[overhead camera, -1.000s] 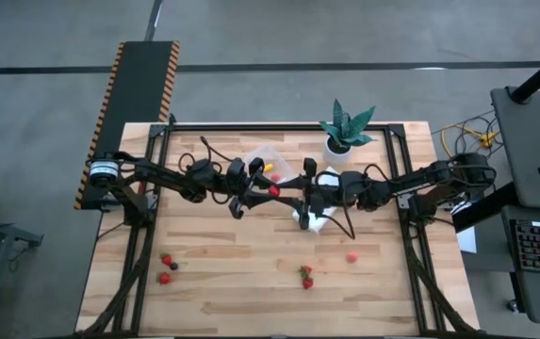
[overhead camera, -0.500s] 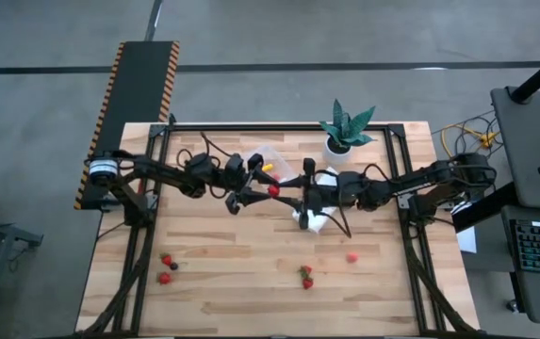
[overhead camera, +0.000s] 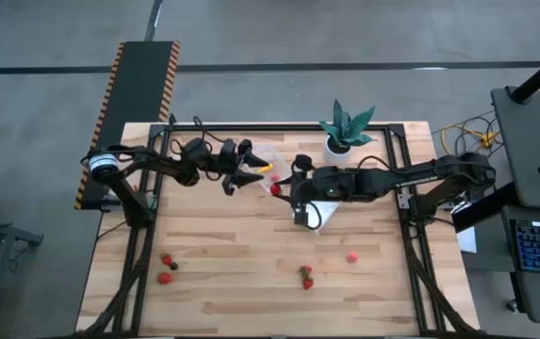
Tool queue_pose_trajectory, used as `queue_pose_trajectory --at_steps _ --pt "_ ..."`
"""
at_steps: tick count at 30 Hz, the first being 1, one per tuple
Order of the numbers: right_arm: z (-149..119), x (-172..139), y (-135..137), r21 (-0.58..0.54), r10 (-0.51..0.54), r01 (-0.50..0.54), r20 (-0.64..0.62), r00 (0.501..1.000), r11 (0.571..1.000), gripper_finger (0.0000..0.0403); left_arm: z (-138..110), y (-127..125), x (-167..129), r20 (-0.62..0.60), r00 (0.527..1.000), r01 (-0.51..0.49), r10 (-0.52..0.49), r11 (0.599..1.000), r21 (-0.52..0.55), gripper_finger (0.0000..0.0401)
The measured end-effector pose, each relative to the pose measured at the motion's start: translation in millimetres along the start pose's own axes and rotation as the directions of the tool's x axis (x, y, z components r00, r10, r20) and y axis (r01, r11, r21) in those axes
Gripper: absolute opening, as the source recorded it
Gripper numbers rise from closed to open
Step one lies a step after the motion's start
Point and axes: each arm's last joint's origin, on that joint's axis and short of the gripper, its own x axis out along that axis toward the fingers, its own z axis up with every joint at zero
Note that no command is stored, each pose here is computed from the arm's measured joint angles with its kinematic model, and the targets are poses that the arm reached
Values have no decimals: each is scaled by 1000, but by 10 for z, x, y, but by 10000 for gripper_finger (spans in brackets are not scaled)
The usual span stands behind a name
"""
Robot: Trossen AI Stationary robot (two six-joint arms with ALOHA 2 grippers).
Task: Pick and placing Produce into tupperware
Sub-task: Put the strawberry into the transparent bin
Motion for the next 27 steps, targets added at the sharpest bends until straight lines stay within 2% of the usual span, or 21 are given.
queue_pose_trajectory --at_steps 5,10,13,16,18,21,27 --pt "86 -72 -123 164 10 13 -137 991 986 130 -13 213 -169 -40 990 -140 139 990 -33 226" --pt "113 -129 -325 325 6 73 -235 972 943 130 -37 376 -284 -76 939 -341 336 937 -70 226" --pt "104 -96 -448 397 16 92 -260 965 913 130 -40 416 -300 -142 868 -485 476 874 -35 226" --pt "46 7 -543 422 13 122 -303 953 898 130 25 404 -330 -235 759 -614 608 788 55 226" --pt "15 106 -599 424 5 144 -330 944 894 130 95 340 -378 -271 695 -665 666 739 112 226" --pt "-37 296 -681 431 23 148 -366 930 890 130 213 191 -464 -276 641 -700 717 693 175 226" --pt "-130 678 -824 430 65 137 -423 904 892 130 368 -179 -663 -184 681 -678 709 705 209 226"
